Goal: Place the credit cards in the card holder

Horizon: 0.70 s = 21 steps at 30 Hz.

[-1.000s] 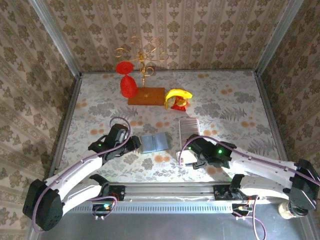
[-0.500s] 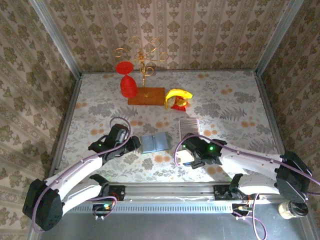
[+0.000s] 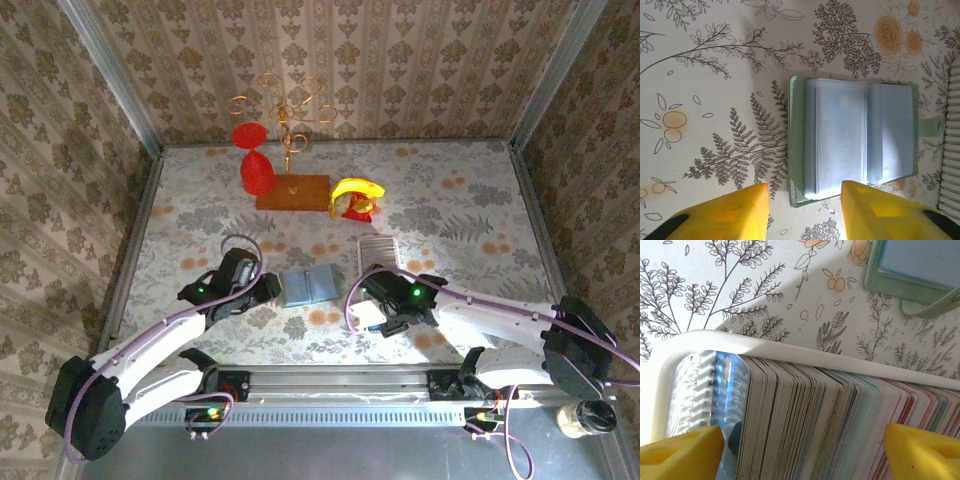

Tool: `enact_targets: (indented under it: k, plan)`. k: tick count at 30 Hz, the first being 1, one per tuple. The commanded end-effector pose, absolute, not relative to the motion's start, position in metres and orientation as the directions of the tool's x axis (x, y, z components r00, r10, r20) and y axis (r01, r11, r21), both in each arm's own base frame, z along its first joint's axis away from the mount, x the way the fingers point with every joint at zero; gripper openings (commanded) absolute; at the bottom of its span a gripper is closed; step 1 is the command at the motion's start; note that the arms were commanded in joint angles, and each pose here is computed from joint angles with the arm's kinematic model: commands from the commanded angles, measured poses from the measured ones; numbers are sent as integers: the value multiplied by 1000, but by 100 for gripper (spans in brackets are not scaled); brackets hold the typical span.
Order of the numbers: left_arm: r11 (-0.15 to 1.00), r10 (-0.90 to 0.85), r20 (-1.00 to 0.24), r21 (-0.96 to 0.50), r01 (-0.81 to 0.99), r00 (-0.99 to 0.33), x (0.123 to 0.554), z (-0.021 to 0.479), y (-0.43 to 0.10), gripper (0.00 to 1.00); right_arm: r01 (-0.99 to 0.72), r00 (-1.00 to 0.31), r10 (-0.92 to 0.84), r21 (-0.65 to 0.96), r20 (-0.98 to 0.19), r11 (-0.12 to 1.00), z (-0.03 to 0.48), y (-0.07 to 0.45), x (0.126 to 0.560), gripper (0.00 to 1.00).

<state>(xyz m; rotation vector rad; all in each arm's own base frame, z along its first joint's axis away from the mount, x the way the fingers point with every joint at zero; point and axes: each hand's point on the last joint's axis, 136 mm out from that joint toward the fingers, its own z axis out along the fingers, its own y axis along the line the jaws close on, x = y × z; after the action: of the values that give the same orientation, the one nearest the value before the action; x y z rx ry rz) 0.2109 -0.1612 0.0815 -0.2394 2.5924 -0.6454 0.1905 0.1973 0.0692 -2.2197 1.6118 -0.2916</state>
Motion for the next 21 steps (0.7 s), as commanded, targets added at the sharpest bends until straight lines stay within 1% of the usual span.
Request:
enact_targets:
  k: [1,3,7,9,16,21]
  plan:
    - [863,-277,-384,-503,-52,-881,210,84,-165,41,-876,328,-942,-396,-75,-274,77,199,186,77]
    - [861,-271,-387,-506,-42,-881,210,84,-167,41,-876,335,-940,-390,-69,-284,78,196,183,68]
    - [858,-273,-385,-512,-42,-881,211,83,-168,40,-871,336,-939,-403,-72,-281,81,190,181,58]
    - [857,-273,-382,-514,-42,-883,211,82,-169,39,-873,328,-942,-405,-76,-272,83,189,180,51]
    - [861,-274,-388,-507,-44,-880,211,82,-167,36,-884,323,-945,-376,-59,-279,78,183,175,42]
    - [863,-294,-394,-502,-65,-871,210,82,-162,34,-888,316,-947,-372,-63,-271,77,183,175,39]
